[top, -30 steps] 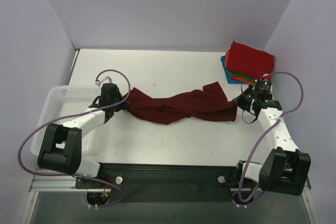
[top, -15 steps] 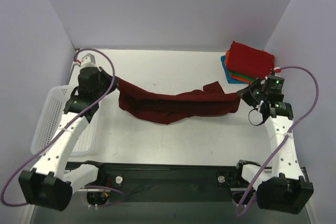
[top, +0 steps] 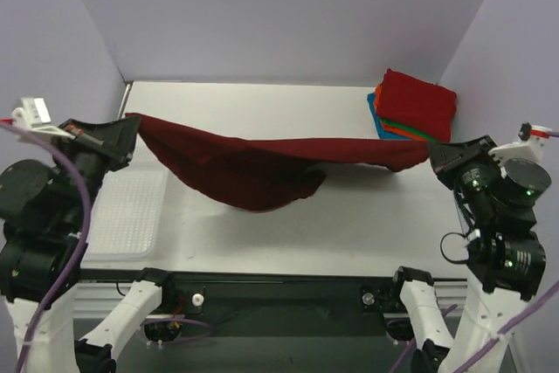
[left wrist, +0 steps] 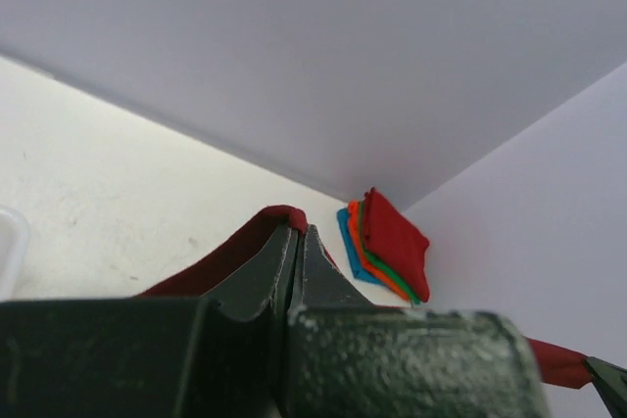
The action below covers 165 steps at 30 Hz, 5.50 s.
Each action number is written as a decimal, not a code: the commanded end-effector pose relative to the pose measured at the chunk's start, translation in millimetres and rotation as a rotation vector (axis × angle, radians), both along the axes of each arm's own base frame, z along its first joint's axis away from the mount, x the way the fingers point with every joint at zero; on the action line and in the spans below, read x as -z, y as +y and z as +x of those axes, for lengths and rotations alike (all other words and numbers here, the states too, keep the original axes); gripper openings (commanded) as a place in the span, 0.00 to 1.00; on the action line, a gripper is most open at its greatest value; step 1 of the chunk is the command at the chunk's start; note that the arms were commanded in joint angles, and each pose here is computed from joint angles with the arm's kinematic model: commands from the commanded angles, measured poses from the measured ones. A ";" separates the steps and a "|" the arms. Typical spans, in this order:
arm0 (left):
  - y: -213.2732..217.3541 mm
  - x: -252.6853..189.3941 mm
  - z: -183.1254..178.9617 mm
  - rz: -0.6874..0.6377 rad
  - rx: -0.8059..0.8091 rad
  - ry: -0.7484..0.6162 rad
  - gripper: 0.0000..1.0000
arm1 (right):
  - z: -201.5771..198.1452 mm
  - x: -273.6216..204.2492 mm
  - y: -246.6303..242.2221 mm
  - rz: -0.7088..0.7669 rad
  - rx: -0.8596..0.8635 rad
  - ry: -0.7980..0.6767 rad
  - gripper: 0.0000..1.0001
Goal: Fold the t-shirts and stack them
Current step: Flatten out the tshirt, then grap the side of the flattened tshirt closest away from the robot with both arms, then fold the flattened tshirt in 1/3 of the way
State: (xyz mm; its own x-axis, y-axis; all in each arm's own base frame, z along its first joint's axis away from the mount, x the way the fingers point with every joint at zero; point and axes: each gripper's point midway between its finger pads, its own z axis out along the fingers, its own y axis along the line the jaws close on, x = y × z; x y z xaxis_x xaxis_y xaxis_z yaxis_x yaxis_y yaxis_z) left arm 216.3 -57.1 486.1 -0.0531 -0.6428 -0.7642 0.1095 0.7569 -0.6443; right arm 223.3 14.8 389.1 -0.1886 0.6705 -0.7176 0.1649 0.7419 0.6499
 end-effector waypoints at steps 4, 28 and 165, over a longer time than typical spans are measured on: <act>8.7 -51.1 -31.4 -0.021 -0.009 -0.104 0.00 | -31.7 -59.9 2.2 -0.023 0.031 -0.110 0.00; -44.2 -73.9 325.3 -0.019 0.181 -0.193 0.00 | 305.7 -71.4 39.6 0.015 -0.223 -0.226 0.00; -51.1 284.9 268.8 -0.067 -0.002 0.596 0.00 | 117.8 351.6 -19.7 0.285 0.007 0.750 0.10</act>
